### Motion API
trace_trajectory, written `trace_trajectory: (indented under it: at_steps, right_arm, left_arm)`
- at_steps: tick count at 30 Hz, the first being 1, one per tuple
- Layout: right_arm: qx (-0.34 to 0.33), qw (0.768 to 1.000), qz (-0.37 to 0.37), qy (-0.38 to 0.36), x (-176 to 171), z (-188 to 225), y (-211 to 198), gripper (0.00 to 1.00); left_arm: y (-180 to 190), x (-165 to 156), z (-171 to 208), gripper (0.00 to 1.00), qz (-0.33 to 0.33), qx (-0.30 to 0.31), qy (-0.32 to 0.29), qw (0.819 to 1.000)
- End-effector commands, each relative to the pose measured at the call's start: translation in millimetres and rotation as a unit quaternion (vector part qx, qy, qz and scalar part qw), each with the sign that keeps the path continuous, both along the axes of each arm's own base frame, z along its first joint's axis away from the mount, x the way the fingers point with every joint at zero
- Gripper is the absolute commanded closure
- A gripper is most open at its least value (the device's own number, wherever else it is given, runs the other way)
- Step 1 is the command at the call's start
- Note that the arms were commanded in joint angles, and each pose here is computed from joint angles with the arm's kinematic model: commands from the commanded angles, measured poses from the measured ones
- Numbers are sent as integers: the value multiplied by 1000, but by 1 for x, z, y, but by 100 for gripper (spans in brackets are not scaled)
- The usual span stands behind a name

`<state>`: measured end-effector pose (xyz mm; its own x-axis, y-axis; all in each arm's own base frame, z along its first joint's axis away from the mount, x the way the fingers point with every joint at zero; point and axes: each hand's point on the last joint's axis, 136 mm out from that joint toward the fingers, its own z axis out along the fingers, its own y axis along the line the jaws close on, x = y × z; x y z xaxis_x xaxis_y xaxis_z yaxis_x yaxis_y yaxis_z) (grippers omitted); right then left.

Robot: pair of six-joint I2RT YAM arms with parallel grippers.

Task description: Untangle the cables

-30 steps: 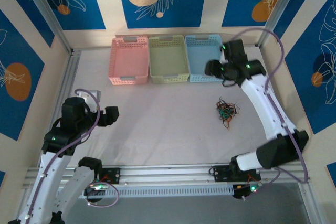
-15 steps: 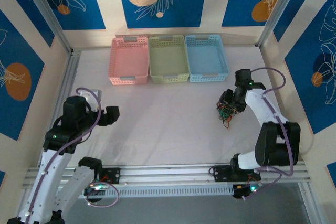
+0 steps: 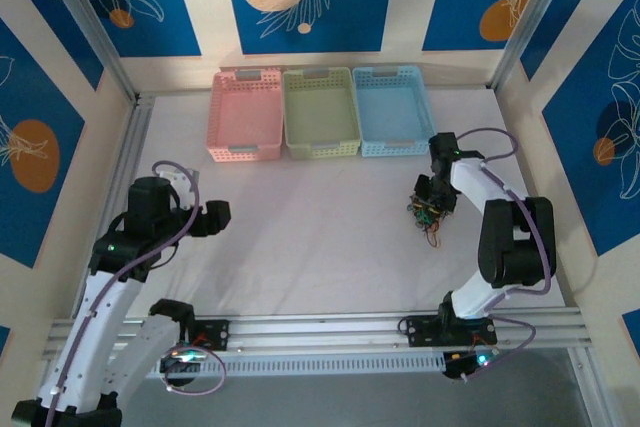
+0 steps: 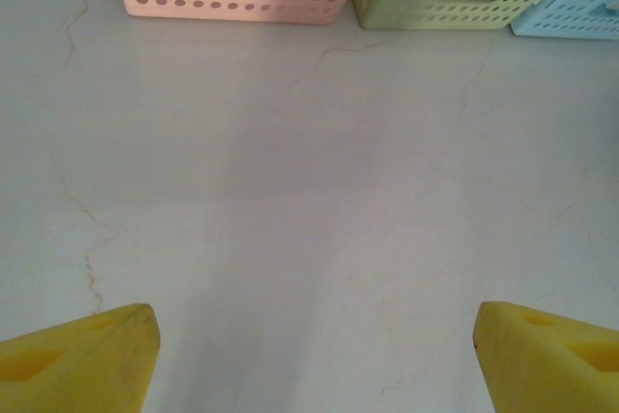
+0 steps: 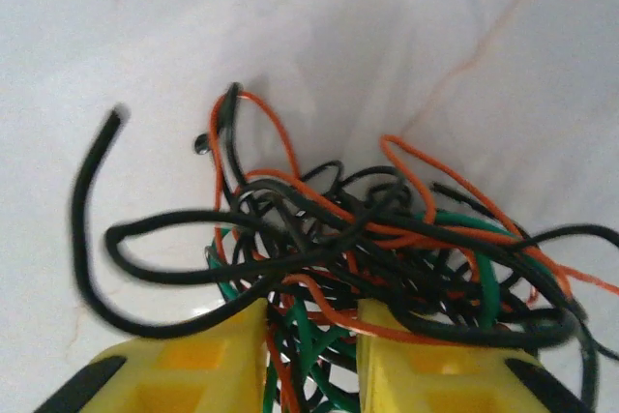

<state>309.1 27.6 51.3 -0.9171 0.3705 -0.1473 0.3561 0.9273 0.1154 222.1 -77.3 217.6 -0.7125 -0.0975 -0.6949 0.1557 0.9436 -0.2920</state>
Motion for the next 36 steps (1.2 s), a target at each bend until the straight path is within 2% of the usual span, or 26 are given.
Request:
trace_trajectory:
  at_steps: [1, 4, 9, 15, 21, 24, 29, 33, 36]
  right_arm:
    - [25, 999, 47, 13, -1, -5, 29, 82]
    - [12, 995, 98, 0, -4, 7, 55, 89]
    - [31, 986, 164, -19, -16, 32, 112, 95]
    - [56, 972, 228, -28, -32, 53, 196, 96]
    - [72, 957, 279, -24, -38, 53, 270, 95]
    - [86, 950, 300, -23, -40, 50, 296, 84]
    - [127, 930, 342, -43, -47, 63, 323, 57]
    - [142, 918, 363, -70, -54, 85, 321, 46]
    - [157, 909, 378, -81, -66, 95, 312, 45]
  left_arm:
    - [-3, -1, 2, 16, -11, -3, -7, 1000]
    - [-3, -1, 2, 16, -11, -4, -7, 1000]
    - [-4, -1, 1, 16, -14, -5, -6, 1000]
    - [-4, -2, 3, 16, -15, -6, -8, 1000]
    - [-7, -5, 8, 16, -20, -8, -19, 1000]
    - [-10, -6, 7, 16, -29, -11, -15, 999]
    - [-14, -6, 10, 16, -41, -18, -15, 999]
    - [-29, -9, 20, 16, -71, -54, -20, 996]
    - [-34, -10, 24, 16, -82, -67, -17, 994]
